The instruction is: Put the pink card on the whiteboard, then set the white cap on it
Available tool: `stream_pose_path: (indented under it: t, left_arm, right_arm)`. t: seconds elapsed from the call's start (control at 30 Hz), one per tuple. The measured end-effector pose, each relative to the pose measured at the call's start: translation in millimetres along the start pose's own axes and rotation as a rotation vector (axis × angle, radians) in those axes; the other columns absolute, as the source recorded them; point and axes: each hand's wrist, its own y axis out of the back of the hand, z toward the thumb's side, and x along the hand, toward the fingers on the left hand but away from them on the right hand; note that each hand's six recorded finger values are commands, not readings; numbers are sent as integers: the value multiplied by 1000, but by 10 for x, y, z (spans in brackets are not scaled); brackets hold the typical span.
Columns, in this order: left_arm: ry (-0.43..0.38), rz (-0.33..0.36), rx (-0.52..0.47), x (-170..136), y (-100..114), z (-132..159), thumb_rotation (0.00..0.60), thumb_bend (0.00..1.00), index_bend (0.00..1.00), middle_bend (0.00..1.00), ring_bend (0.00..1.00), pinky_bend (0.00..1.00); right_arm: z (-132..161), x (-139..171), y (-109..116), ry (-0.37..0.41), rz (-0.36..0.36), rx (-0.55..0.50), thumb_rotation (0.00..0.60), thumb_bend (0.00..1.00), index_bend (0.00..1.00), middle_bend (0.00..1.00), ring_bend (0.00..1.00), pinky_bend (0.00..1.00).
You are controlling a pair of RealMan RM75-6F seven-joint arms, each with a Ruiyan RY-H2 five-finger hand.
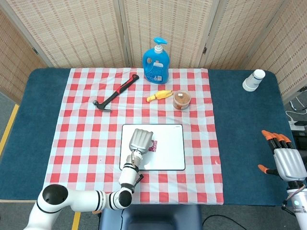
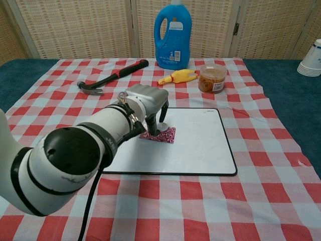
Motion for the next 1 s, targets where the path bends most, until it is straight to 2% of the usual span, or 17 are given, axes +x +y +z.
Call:
stream_pose_path:
  t: [0.33, 0.8, 1.0]
  left_arm:
    - [10, -2, 5, 6, -6, -70, 600, 315, 505, 1000, 1000, 1000]
    - [6, -13, -6, 5, -43, -107, 600, 273, 424, 1000, 1000, 1000]
    - [14, 18, -7, 5, 65, -168, 600, 270, 423, 1000, 1000, 1000]
  right_arm:
    - [5, -3, -6, 1, 1, 0, 600, 19, 1, 121, 77, 132]
    - [3, -4, 24, 11, -16, -8, 600, 19, 15, 121, 77, 132]
    - [-4, -6, 31, 11, -19, -10, 600, 20, 15, 121, 77, 132]
